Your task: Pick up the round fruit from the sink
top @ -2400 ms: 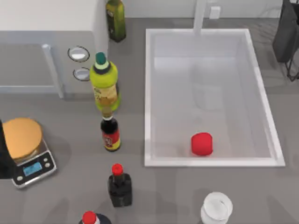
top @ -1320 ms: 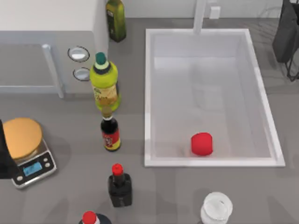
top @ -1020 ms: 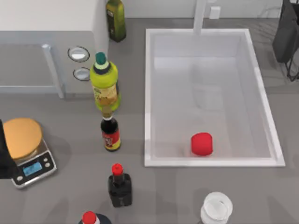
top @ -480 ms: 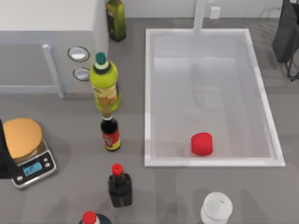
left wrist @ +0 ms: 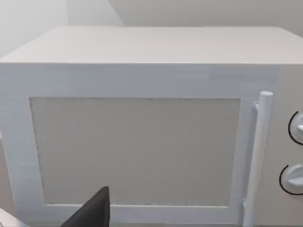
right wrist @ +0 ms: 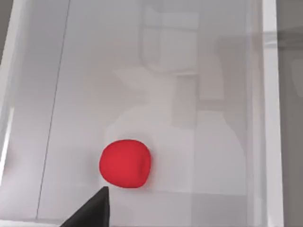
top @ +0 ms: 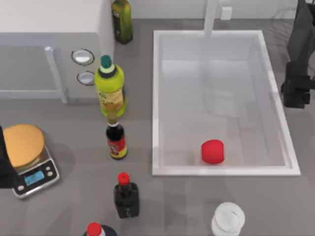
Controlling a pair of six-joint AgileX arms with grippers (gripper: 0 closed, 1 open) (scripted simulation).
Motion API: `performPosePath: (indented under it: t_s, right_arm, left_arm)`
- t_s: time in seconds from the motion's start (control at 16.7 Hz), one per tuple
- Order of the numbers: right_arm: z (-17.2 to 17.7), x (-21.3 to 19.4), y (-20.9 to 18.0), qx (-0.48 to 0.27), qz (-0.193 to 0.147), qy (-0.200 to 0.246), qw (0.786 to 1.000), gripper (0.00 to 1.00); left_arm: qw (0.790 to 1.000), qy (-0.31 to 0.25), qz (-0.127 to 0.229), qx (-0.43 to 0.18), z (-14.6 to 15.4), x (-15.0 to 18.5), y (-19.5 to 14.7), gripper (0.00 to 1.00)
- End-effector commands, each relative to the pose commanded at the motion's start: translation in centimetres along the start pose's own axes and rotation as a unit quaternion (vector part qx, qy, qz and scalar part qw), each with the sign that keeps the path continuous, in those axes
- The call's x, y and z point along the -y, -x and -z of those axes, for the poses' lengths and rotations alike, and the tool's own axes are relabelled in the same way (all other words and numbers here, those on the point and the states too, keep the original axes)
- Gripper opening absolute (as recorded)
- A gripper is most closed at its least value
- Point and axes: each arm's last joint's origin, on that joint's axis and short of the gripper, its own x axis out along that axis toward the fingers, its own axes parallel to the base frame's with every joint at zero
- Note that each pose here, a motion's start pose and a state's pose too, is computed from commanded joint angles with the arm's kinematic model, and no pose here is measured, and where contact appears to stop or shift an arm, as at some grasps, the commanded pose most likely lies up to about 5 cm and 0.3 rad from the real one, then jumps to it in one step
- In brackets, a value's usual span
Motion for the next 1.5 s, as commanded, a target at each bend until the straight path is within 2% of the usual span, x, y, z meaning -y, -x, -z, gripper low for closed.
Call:
performPosePath:
  t_s: [0.24,0.42,0.6,0.78,1.2,1.5]
  right_arm:
    - [-3.3,-4.4,-7.2,-0.153,0.029,-0.007,0.988,1.0]
    - [-3.5,-7.3,-12.8,-0.242,0.059,-0.007,0.968,1.0]
    - [-2.7,-9.3,-16.9,-0.301,0.086,-0.004,0.95,1.0]
    - [-2.1,-10.4,-18.9,-0.328,0.101,-0.002,0.939,1.0]
    - [-1.7,-10.2,-19.6,-0.332,0.103,-0.004,0.938,1.0]
    - [2.1,-9.3,-25.3,-0.327,0.101,-0.003,0.939,1.0]
  left_arm:
    - [1.0,0.0,0.0,0.0,0.0,0.0,0.0,1.0]
    - [1.0,0.0,0.0,0.0,0.0,0.0,0.0,1.0]
    - [1.0,0.0,0.0,0.0,0.0,0.0,0.0,1.0]
    - [1.0,0.0,0.0,0.0,0.0,0.0,0.0,1.0]
    - [1.0,0.0,0.0,0.0,0.0,0.0,0.0,1.0]
    - [1.0,0.0,0.0,0.0,0.0,0.0,0.0,1.0]
